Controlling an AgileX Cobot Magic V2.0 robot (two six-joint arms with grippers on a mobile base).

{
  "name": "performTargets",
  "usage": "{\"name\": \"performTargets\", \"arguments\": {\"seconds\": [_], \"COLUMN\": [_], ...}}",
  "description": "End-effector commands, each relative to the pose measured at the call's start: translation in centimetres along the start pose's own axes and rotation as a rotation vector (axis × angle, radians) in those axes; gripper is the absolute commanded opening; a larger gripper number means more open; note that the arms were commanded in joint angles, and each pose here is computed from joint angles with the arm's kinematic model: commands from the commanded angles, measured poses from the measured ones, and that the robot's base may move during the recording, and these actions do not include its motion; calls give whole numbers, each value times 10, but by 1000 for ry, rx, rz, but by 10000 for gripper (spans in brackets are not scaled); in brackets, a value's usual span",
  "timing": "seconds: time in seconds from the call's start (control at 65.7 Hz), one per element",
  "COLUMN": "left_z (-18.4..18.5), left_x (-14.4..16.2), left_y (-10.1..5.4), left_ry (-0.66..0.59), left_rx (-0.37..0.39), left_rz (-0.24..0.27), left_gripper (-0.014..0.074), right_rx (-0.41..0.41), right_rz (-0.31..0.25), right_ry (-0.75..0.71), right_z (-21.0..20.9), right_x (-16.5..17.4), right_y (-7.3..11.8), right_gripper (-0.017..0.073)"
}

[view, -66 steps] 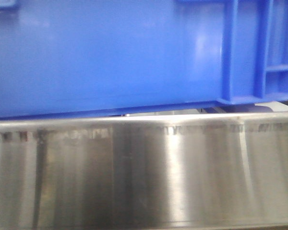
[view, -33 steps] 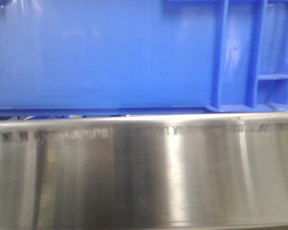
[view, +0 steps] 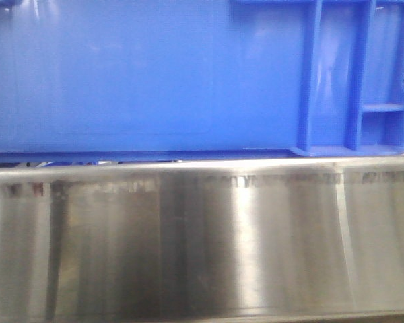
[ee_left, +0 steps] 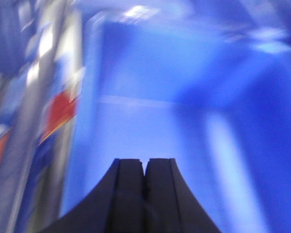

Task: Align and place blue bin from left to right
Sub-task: 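Open both grippers and lift them off the bin rims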

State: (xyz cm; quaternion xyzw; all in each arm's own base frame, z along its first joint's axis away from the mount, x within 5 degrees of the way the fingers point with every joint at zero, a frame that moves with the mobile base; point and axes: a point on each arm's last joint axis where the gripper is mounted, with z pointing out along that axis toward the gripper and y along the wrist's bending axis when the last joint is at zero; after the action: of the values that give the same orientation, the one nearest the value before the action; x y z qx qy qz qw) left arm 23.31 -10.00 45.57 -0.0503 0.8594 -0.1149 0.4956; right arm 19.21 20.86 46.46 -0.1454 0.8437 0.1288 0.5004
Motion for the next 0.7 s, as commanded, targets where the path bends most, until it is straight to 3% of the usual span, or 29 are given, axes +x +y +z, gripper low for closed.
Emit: {"name": "performTargets", "arguments": {"seconds": [0.0,0.137,0.32,0.38,0.472,0.685], "left_z": [-12,-27,-54,-59,-67,-85], "left_x": [9,25,42,47,55,73], "left_y": [2,8,15,19,24,39], "left_ry": [-87,-211,-424,-461,-494,-529], "left_rx": [98,219,366,376,377,390], "left_rz": [14,31,160,210,258,254], "left_gripper": [-111,-111,-111,-111,-111,-111], "right_rx": [-72,-188,-289,-291,-291,-300], "right_rz": [-33,-58,-165,-199,-200,-185], "right_ry": [-84,-198,-339,-345,-351,-390], "right_z": [-10,-27,-56,-59,-69,-98], "right_x": [3,14,31,40,52,83], "right_y": [-2,-7,-20,-25,-35,-63], "right_gripper": [-78,-78,-78,-78,-78,-78]}}
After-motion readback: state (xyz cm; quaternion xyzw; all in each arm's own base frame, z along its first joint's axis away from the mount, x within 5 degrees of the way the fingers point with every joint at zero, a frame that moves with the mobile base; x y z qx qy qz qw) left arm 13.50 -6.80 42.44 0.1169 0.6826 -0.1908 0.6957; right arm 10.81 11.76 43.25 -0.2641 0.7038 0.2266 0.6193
